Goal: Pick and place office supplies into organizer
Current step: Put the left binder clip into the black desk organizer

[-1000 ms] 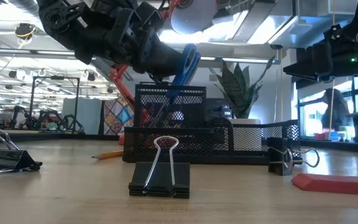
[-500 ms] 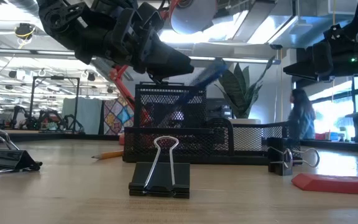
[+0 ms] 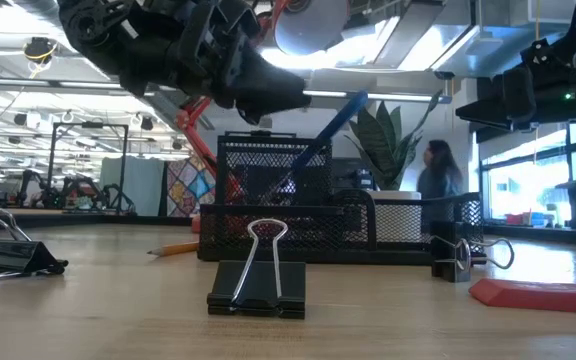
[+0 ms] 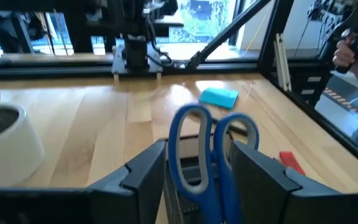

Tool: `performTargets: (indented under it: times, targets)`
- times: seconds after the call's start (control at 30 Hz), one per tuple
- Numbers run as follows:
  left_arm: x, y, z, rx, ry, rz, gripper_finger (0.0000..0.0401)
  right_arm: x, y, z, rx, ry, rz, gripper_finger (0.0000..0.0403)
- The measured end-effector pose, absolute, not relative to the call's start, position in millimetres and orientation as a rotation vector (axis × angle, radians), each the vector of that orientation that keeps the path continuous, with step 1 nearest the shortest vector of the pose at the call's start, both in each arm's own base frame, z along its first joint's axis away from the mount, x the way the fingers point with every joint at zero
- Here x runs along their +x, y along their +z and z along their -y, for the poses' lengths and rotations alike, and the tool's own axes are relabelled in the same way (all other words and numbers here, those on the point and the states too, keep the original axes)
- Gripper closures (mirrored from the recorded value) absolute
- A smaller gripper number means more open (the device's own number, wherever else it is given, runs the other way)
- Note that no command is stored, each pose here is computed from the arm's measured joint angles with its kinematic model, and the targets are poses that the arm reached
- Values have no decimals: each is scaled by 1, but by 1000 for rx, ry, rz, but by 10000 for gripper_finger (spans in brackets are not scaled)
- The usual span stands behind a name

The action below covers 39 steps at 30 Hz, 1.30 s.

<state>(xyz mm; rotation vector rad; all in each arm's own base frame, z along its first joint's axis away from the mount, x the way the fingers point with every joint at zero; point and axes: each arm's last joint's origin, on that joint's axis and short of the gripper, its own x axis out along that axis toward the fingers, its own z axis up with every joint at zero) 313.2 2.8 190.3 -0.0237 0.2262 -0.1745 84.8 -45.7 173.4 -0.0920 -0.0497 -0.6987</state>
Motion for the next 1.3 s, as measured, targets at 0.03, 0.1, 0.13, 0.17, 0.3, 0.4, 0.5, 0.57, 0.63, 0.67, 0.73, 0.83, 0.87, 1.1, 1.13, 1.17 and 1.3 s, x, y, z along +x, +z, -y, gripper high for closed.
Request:
performTargets:
  times: [0.03,0.1,0.13,0.17,0.3,0.4,0.5,0.57,0.63,0.67,0.73,0.83,0.87,1.1,1.13,1.17,1.3]
  targets:
    - [312,193,-2,-22,-177,-218,230,85,173,46,-92,-699,48,275]
    - [310,197,0,-21,-183,-214,230,85,173,46,-92,-699,45,275]
    - [309,198,1,-22,-188,-222,230,85,173,46,-92,-699,43,275]
    - [307,199,3,-23,-193,-236,230,85,172,46,-91,-699,39,275]
    - [301,199,12,-26,-222,-310,232,85,172,46,-100,-698,33,275]
    - [296,198,21,-55,-247,-366,232,85,172,46,-101,-698,33,275]
    - [290,199,32,-79,-277,-416,232,85,172,46,-101,-699,33,275]
    - [286,201,40,-78,-287,-430,232,85,172,46,-102,-698,33,275]
    - [283,205,49,-62,-277,-428,233,85,172,46,-108,-699,31,275]
    - [281,207,52,-53,-267,-424,233,85,172,46,-109,-699,30,275]
    - [277,209,60,-33,-245,-428,233,85,172,46,-109,-699,30,275]
    - [271,212,71,-1,-202,-425,233,85,172,46,-109,-699,30,275]
    - [269,213,75,13,-176,-421,233,85,172,46,-110,-699,30,275]
    - [264,229,110,139,-80,-433,233,85,172,46,-104,-698,32,275]
    - [264,233,116,164,-78,-445,233,85,172,46,-96,-698,36,275]
    - [263,236,121,189,-80,-465,233,85,172,46,-87,-698,38,275]
    - [261,245,138,220,-59,-503,233,85,172,46,-79,-698,41,275]
